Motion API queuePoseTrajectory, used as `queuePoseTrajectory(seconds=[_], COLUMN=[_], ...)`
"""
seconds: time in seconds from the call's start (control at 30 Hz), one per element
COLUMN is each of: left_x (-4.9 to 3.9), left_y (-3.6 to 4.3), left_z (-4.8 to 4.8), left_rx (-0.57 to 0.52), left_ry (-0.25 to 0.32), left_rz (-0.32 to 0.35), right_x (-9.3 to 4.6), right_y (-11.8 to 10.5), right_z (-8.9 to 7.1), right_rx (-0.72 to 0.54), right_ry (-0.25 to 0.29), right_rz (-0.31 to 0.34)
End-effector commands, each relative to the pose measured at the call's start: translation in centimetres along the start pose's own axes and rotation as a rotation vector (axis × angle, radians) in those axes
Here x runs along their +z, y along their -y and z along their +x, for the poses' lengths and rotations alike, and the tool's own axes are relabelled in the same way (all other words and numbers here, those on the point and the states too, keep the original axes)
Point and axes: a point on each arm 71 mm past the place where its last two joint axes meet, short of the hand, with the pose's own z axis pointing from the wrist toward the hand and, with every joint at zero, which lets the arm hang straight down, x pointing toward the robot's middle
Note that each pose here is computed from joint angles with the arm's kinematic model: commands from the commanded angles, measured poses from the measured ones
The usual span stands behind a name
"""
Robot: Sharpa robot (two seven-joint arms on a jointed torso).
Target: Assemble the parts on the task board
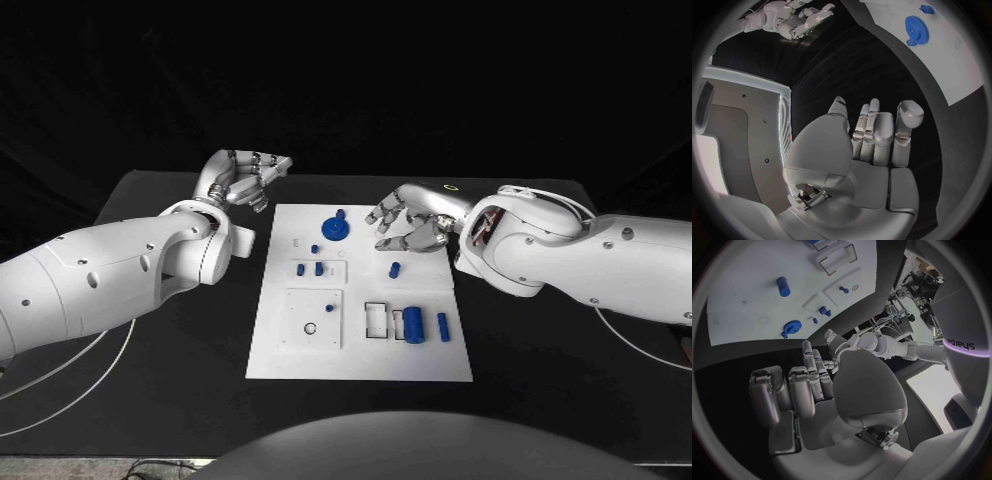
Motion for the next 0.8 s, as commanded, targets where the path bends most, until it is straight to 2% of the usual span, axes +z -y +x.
queuePoseTrajectory(seconds=[0.03,0.17,0.43,0.8], left_x=[0.04,0.03,-0.04,-0.11], left_y=[0.18,0.16,0.07,0.02], left_z=[0.23,0.25,0.18,0.03], left_rx=[-0.003,0.001,0.004,0.006], left_ry=[-0.018,-0.02,-0.019,-0.016], left_rz=[0.02,0.023,0.023,0.021], right_x=[-0.2,-0.4,-0.3,0.3], right_y=[0.4,1.2,1.8,2.0], right_z=[0.5,1.3,3.0,4.3], right_rx=[-0.126,-0.191,-0.228,-0.259], right_ry=[-0.058,-0.106,-0.177,-0.239], right_rz=[0.013,0.051,0.092,0.14])
